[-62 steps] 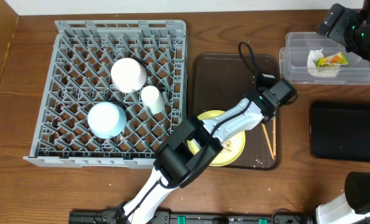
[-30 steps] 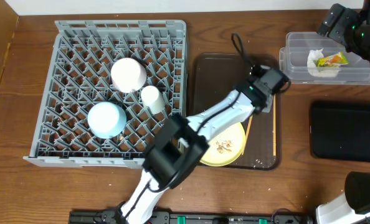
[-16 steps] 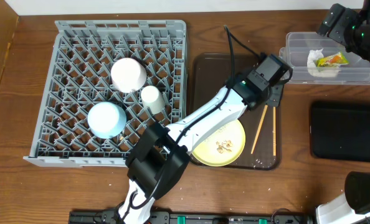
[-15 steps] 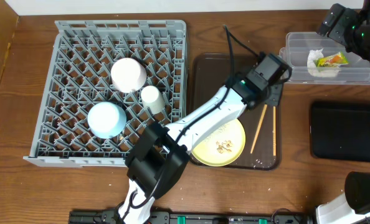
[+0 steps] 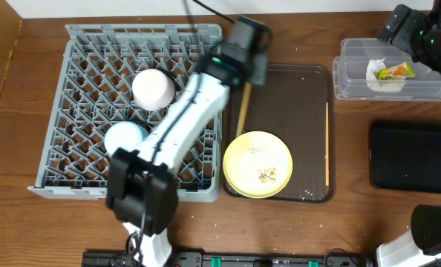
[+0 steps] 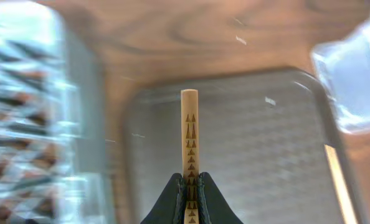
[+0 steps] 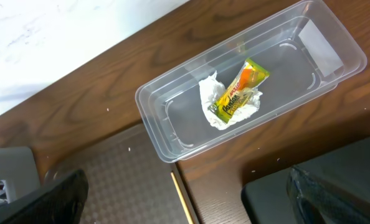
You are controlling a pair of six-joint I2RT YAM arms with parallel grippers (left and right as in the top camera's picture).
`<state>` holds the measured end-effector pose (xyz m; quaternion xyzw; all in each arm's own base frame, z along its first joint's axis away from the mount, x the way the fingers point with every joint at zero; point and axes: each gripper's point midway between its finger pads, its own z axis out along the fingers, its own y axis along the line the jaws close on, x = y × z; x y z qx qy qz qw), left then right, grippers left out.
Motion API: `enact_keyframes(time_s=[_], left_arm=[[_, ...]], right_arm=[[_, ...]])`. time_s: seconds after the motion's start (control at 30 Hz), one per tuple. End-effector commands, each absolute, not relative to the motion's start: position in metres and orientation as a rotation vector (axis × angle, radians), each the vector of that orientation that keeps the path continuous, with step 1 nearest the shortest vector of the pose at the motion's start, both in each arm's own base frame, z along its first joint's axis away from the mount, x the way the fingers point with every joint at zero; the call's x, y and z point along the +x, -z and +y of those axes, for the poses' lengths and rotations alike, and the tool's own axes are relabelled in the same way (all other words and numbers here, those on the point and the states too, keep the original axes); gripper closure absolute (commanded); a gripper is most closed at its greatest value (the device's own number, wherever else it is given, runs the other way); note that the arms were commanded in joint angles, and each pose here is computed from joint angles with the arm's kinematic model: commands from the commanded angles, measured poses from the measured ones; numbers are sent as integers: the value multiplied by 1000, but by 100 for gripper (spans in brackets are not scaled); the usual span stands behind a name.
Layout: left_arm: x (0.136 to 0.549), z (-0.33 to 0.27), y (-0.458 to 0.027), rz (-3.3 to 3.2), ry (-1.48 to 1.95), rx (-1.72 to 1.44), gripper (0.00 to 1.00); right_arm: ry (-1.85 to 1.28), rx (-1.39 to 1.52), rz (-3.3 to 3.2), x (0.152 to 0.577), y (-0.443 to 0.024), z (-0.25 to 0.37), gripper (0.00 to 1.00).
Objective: Sort waste into correct bins and load items into the dishwasher
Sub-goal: 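Lift the chopstick and carry it to the rack's right edge, then insert the chopstick upright in the rack and release it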
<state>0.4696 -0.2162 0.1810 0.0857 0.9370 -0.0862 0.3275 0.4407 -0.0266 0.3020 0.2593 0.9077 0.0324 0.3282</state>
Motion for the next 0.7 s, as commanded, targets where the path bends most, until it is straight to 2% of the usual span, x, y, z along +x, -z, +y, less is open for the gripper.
enact_keyframes(time_s=[0.0,0.27,0.67], left_arm=[[482,-178,-184,2438,100,269,92],[494,-116,-174,2484,79,298,92],[501,-106,-154,2539,180,122,92]], right_arm=[[-82,683,2370,440,-304,-28,1],[-82,682,2371,440,-304,-28,1],[-82,682,2371,440,-304,-28,1]])
